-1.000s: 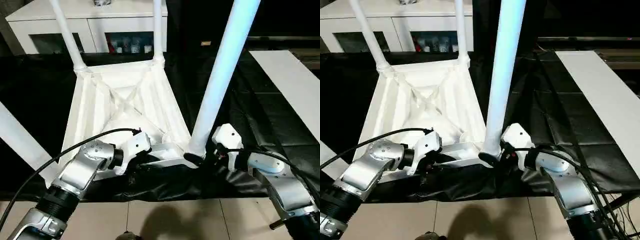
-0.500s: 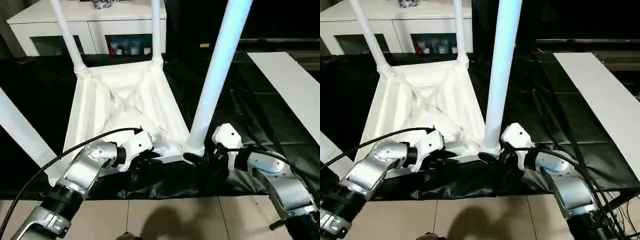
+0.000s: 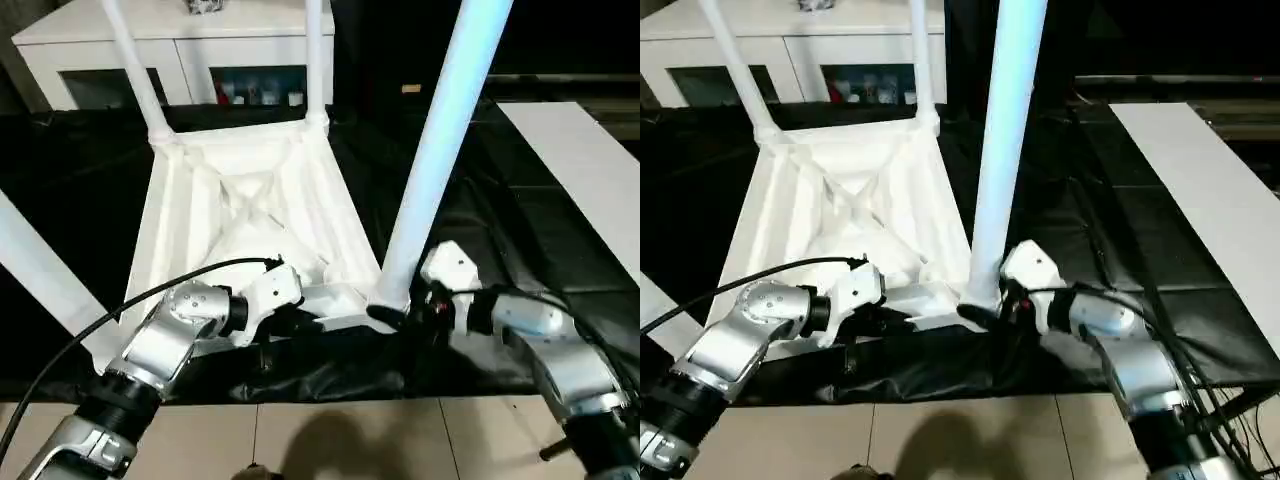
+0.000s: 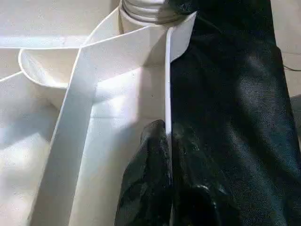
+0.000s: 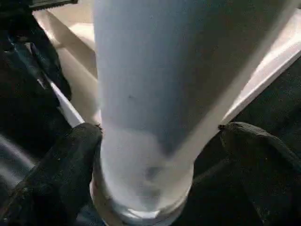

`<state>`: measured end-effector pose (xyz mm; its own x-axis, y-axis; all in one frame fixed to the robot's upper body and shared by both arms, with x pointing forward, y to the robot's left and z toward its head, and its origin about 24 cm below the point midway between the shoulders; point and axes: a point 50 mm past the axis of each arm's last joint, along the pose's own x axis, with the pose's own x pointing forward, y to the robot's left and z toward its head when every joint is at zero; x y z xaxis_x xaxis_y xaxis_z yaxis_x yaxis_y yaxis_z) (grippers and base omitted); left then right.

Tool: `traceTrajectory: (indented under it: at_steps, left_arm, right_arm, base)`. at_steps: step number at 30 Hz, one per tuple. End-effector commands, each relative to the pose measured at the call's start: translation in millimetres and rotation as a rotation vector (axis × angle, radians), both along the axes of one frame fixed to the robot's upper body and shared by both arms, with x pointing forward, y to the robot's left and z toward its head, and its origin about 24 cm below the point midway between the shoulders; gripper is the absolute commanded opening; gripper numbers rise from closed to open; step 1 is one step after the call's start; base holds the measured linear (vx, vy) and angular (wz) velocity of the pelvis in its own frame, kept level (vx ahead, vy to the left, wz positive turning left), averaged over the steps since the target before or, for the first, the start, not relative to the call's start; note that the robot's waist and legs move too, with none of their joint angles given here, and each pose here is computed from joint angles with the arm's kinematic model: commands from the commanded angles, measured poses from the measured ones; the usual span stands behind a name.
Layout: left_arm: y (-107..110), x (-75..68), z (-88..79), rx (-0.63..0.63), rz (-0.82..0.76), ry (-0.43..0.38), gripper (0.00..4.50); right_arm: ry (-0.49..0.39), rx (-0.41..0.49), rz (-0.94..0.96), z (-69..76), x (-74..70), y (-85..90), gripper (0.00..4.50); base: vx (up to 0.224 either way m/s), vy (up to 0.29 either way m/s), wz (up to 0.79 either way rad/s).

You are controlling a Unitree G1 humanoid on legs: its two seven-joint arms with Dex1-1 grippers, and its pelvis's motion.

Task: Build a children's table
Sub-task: Rotate leg to tighten

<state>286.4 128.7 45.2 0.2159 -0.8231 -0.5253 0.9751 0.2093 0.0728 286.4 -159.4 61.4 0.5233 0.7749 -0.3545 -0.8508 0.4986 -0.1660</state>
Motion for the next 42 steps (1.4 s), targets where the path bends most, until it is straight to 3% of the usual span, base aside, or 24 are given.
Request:
traceTrajectory:
  at_steps: [1, 4, 7, 8, 17, 28, 32, 39, 42]
  left_arm:
    - [-3, -5.2, -2.2, -0.011, -0.045, 0.015, 0.0]
    - [-1, -4.1, -2.3, -0.003, -0.037, 0.009, 0.0]
    - [0, -3.4, -2.3, -0.001, -0.032, 0.007, 0.0]
    - [0, -2.8, -2.3, 0.002, -0.029, 0.006, 0.0]
    - [2, -1.7, -2.5, 0.009, -0.025, 0.005, 0.0]
    - [3, -1.0, -2.7, -0.016, 0.002, 0.027, 0.0]
    - [-9, 11.5, -11.9, 0.001, 0.172, -0.014, 0.0]
    - [-44, 36.7, -13.0, 0.011, 0.396, -0.13, 0.0]
    - [-61, 49.1, -10.5, 0.034, 0.469, -0.217, 0.0]
  right_arm:
    - [-0.006, -0.004, 0.018, 2.0, 2.3, 0.1, 4.22]
    - [0.004, -0.012, 0.033, 1.4, 2.4, -2.2, 3.83]
    - [0.018, -0.019, 0.05, 0.0, 1.1, -3.6, 3.72]
    - [0.026, -0.029, 0.06, -1.8, 0.2, -5.0, 3.46]
    - [0.054, -0.024, 0.069, -5.1, -0.6, -6.6, 2.81]
    - [0.084, 0.068, 0.032, -11.5, -1.6, -2.5, 2.7]
    - [0.059, 0.096, -0.335, -31.9, 15.5, -0.9, 2.69]
    - [0.039, 0.143, -0.763, -40.1, 32.5, 30.8, 2.69]
    - [0.04, 0.224, -0.768, -33.6, 39.1, 71.4, 2.69]
  base:
    - [0.0, 0.0, 0.0]
    - [0.0, 0.0, 0.0]
    - [0.0, 0.0, 0.0]
    - [0.0, 0.0, 0.0]
    - [0.0, 0.0, 0.0]
    - [0.0, 0.0, 0.0]
    - [0.0, 0.0, 0.0]
    - [0.0, 0.0, 0.0]
    - [0.0, 0.0, 0.0]
